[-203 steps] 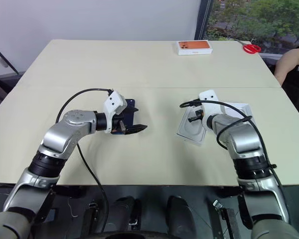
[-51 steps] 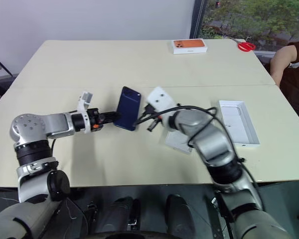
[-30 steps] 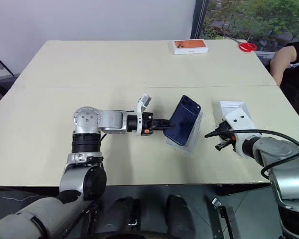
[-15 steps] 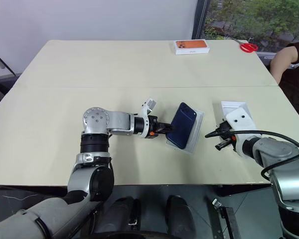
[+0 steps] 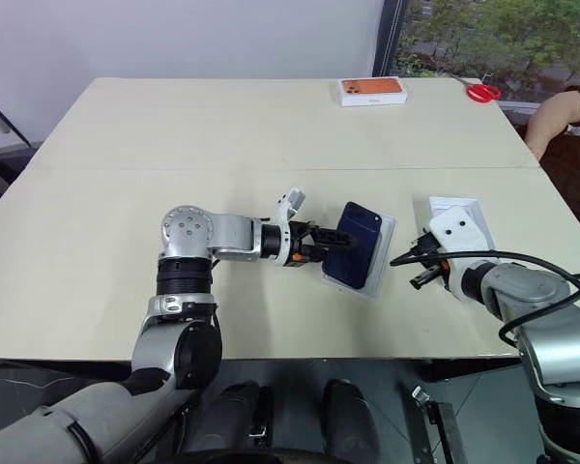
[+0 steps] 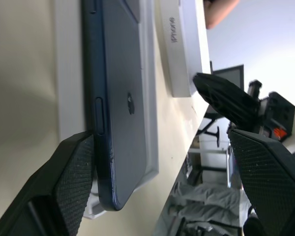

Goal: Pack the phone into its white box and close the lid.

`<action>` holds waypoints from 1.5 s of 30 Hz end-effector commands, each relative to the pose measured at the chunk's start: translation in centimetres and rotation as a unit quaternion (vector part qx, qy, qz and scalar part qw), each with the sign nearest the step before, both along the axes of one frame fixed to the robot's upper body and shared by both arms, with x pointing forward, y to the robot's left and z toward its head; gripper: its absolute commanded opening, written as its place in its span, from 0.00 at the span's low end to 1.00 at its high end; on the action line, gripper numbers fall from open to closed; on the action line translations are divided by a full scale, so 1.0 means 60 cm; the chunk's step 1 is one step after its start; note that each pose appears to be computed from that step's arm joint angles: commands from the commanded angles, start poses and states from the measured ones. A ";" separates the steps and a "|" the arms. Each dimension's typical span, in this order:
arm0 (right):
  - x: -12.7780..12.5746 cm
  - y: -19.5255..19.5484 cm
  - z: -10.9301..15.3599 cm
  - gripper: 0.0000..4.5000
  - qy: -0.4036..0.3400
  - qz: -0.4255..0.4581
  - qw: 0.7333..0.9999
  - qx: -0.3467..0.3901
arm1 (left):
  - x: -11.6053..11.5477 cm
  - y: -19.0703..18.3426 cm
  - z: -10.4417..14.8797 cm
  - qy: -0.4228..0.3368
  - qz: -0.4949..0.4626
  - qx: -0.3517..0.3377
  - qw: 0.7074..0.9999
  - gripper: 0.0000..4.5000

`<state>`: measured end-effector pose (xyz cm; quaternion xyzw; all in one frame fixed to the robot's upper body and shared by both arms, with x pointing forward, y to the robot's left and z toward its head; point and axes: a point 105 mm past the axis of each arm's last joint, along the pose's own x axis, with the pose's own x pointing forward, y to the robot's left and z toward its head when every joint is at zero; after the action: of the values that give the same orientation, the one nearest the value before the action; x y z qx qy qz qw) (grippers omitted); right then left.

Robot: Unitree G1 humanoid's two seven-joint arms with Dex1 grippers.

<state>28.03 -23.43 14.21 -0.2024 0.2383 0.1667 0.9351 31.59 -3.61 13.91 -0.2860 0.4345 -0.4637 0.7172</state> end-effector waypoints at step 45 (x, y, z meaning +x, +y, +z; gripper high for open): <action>0.103 0.205 0.034 0.00 -0.052 0.060 0.995 0.062 | 0.043 0.123 -0.007 -0.497 -0.070 0.173 0.847 0.15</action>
<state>33.88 -11.88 15.67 -0.1619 0.1757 0.2270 0.9441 34.58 3.71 11.61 0.1435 0.1505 -0.4939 0.8443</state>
